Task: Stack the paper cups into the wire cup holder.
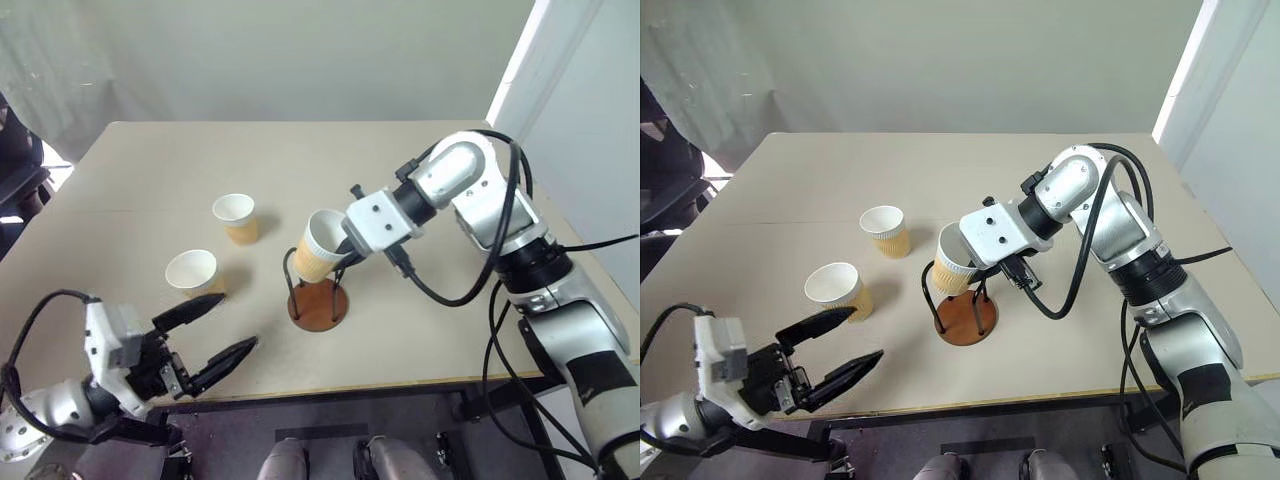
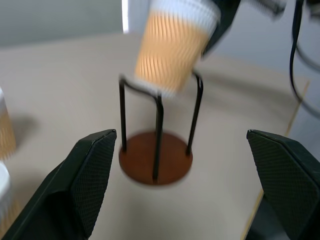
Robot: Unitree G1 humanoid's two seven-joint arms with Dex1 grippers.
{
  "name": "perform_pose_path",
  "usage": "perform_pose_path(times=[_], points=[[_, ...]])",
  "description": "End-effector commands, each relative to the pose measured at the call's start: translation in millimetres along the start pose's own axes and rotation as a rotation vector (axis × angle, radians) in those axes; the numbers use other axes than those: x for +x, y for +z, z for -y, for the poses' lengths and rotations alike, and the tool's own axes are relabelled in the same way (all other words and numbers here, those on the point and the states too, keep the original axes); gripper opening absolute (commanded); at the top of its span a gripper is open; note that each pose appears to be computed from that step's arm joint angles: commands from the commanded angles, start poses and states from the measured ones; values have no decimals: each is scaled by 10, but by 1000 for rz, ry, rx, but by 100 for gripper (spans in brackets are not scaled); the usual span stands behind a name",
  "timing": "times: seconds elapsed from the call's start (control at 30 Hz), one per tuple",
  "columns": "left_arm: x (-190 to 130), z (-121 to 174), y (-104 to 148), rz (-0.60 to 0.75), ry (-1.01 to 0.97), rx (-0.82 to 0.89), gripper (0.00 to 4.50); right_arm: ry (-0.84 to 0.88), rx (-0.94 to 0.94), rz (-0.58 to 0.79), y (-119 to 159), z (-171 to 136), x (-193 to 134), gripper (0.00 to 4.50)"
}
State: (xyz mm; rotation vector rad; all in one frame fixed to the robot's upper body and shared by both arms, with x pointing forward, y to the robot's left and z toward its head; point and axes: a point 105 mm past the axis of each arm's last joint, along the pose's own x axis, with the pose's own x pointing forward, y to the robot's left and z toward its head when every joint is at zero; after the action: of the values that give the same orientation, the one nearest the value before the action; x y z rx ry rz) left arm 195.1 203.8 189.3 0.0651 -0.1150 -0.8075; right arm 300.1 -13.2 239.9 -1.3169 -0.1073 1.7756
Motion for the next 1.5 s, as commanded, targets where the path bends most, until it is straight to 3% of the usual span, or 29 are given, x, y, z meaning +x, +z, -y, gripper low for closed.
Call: perform_pose_path(times=[0.03,0.93,1.03,1.23,1.5], points=[[-14,23,187,68,10,32,450,6,-54,-18,65,39,-35,4],[-92,36,124,24,42,29,450,29,-106,-29,65,45,47,4],[-93,37,121,21,44,31,450,26,-107,-32,59,55,51,65],[-102,36,118,17,43,32,450,16,-110,-30,68,78,36,262],[-208,-116,280,-4,72,88,450,-55,-92,35,184,192,-243,262]])
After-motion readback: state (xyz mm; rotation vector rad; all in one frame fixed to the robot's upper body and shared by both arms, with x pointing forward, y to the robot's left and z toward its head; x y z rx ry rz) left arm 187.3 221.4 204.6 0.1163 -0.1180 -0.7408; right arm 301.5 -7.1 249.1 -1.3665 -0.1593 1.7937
